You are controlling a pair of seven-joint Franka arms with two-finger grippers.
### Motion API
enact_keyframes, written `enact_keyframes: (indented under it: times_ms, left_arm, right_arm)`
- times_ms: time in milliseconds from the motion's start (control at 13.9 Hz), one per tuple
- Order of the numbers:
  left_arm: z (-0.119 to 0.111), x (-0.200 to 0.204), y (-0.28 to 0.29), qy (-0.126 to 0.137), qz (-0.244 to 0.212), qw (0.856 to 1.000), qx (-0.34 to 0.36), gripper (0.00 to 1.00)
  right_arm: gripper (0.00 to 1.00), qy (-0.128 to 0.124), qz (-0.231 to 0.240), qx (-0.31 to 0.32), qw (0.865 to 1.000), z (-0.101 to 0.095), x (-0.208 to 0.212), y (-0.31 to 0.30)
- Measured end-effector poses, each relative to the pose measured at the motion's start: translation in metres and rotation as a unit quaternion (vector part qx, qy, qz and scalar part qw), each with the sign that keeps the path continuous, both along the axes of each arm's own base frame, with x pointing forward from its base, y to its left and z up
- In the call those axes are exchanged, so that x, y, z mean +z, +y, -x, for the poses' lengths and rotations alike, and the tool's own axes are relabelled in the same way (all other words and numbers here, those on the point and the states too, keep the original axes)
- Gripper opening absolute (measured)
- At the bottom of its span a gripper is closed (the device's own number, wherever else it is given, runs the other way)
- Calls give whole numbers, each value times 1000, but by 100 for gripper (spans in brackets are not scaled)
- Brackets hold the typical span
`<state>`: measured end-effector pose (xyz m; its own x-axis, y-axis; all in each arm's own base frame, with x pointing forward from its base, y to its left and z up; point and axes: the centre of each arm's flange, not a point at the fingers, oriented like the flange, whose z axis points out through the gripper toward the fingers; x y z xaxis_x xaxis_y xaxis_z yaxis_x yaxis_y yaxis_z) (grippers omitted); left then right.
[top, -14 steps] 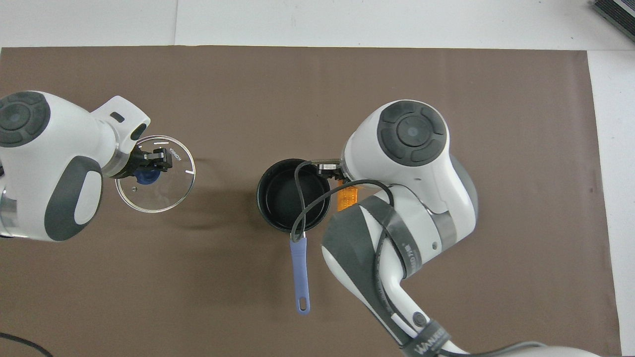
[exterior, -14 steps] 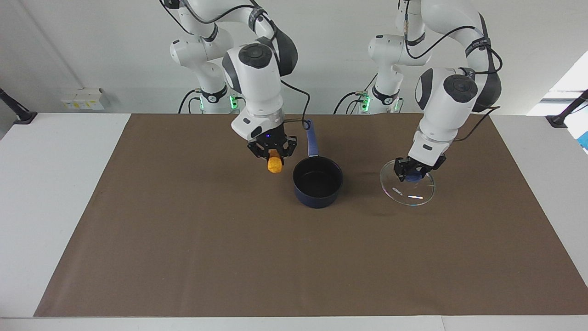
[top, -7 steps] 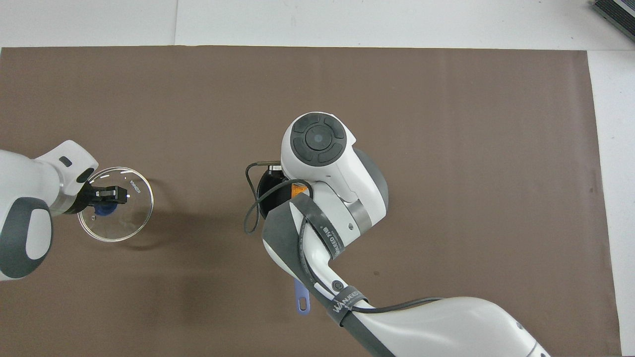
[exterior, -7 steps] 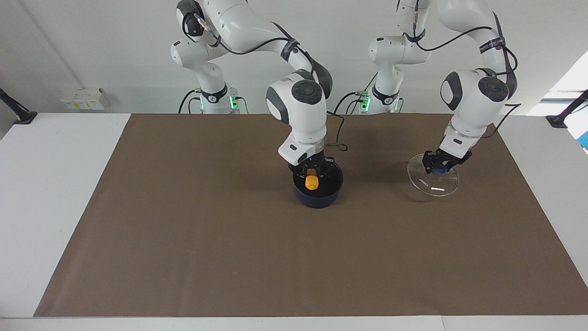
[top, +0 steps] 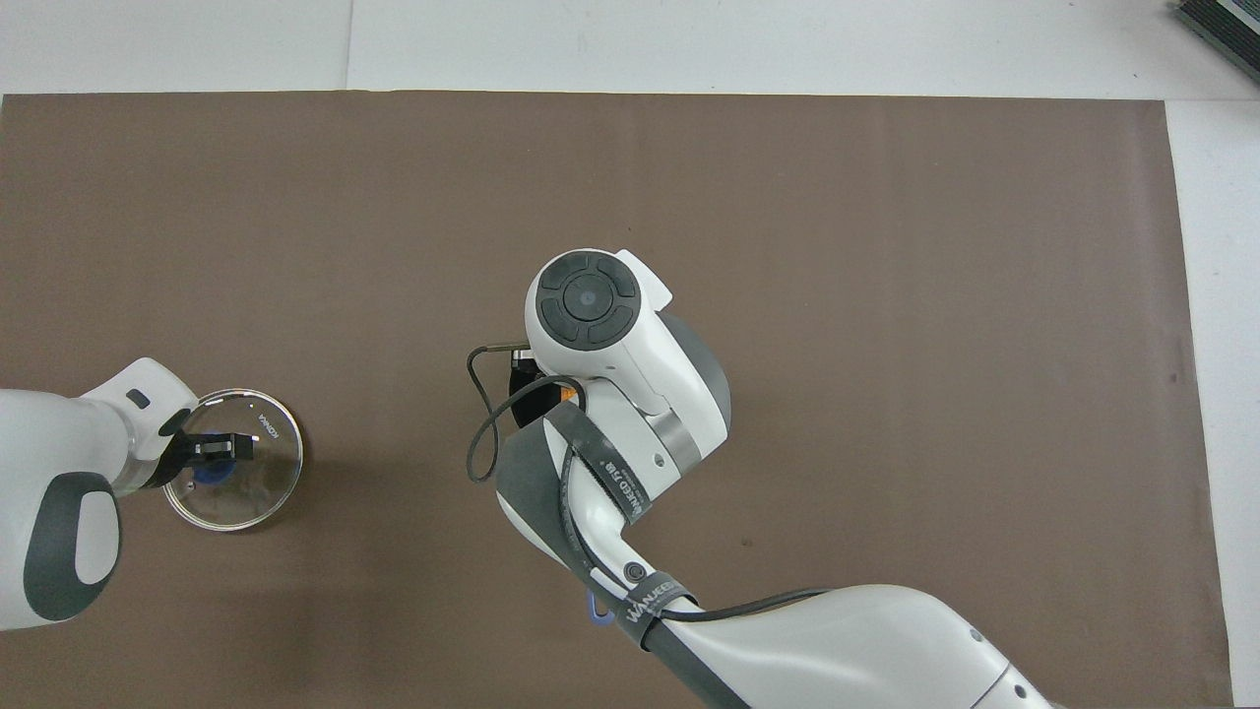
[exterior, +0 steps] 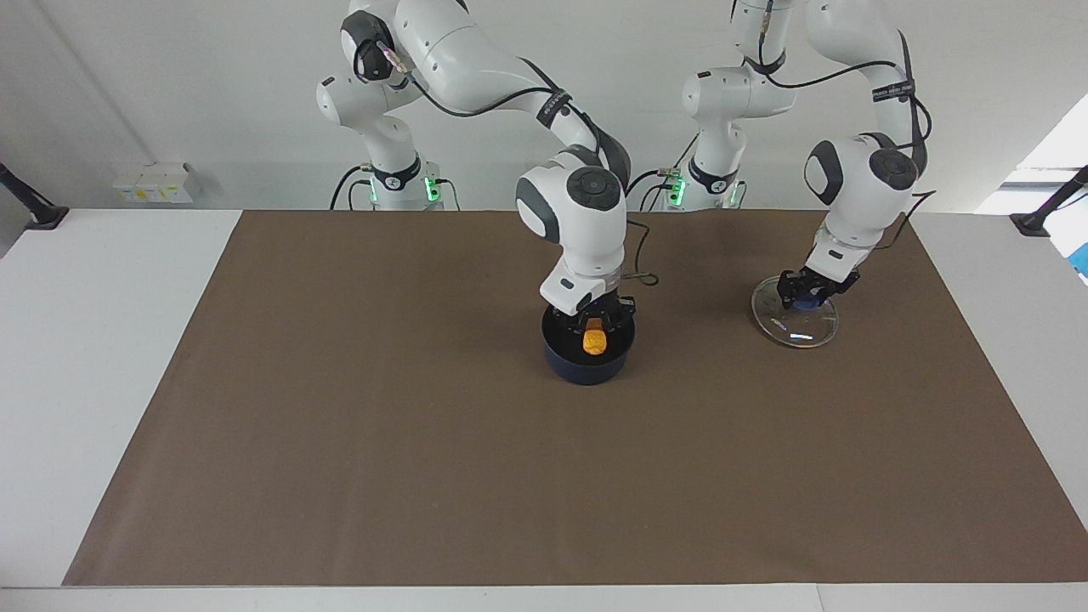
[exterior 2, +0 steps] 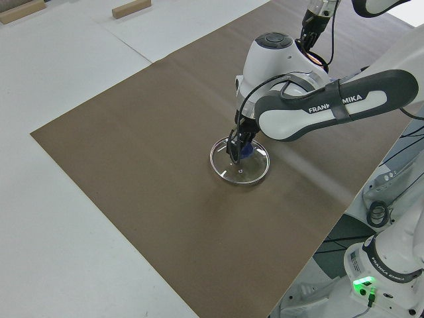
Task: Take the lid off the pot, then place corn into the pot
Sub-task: 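Set the lid down with the left gripper while the right gripper holds the corn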
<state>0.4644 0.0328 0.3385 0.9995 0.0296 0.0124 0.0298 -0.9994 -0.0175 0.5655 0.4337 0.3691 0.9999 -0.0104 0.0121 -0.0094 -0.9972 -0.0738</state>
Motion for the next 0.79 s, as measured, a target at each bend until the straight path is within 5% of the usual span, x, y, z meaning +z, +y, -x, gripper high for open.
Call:
enact_keyframes:
  times_ms: [144,646,790]
  left_arm:
    - [-2,6,0,-8,0,1000,0,98]
    - [-55,48,-31,-27,-4,999,-33,100]
    - [-77,61,-49,-19,-3,999,-46,100]
  right_arm:
    - [38,6,5,-1,1000,2,-7,-3]
    - [41,8,8,-1,1000,4,-19,-5]
    - [60,11,10,-1,1000,6,-26,-6]
